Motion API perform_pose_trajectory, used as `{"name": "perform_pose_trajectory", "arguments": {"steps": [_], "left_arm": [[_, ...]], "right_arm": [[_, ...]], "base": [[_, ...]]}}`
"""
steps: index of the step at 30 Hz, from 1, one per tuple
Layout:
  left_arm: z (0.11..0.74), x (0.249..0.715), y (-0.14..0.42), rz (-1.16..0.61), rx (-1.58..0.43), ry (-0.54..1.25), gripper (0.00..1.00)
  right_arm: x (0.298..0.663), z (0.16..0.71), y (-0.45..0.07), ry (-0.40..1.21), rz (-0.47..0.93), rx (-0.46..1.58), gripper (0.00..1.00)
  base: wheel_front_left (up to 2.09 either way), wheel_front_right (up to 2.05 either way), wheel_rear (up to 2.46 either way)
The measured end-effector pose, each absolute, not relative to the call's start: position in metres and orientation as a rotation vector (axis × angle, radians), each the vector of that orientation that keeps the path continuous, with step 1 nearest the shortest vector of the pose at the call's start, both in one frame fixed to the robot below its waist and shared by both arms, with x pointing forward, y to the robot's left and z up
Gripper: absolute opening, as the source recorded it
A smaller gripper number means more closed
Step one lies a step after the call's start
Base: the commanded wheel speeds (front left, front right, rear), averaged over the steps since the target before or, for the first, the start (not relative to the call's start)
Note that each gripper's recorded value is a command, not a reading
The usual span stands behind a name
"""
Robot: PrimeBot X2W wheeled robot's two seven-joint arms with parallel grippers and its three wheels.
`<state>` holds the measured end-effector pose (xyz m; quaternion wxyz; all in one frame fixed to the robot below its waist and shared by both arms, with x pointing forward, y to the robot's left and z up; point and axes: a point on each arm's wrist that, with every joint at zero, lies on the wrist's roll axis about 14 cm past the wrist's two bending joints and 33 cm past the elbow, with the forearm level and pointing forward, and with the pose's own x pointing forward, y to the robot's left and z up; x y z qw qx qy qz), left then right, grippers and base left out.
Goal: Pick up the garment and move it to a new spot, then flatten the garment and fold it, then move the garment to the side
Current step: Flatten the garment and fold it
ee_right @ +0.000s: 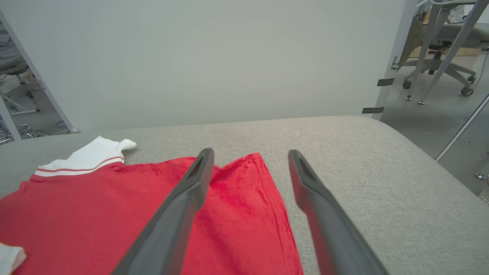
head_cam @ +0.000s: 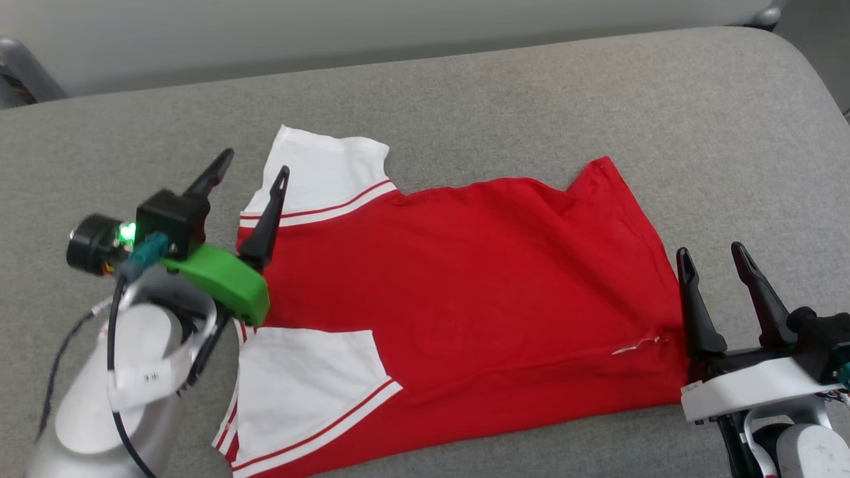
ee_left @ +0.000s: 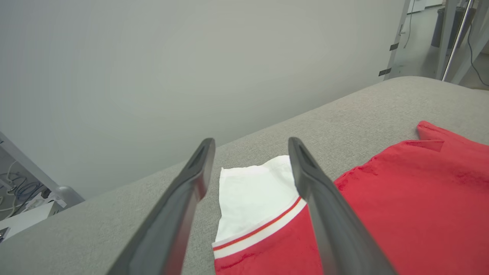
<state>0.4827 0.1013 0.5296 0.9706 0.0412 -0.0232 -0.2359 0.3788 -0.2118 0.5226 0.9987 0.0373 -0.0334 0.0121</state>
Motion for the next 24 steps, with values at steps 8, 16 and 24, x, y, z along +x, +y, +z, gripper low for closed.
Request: {"name": "perform_pose_trajectory", "arguments": {"steps": [8, 16, 24], "left_arm": [[0.485, 0.569, 0.084, -0.598, 0.325, 0.383, 1.00], [0.436, 0.594, 0.079, -0.655, 0.471, 0.733, 1.00], [0.387, 0.626, 0.104, -0.552, 0.482, 0.890, 1.00]], "right_arm": [[0.397, 0.506, -0.215, -0.031, 0.011, 0.063, 1.00], [0.401, 0.479, -0.225, 0.029, -0.036, 0.061, 1.00], [0.405, 0.459, -0.231, 0.071, -0.056, 0.052, 1.00]], "base": [[0.00, 0.00, 0.00], [0.00, 0.00, 0.00], [0.00, 0.00, 0.00]]}}
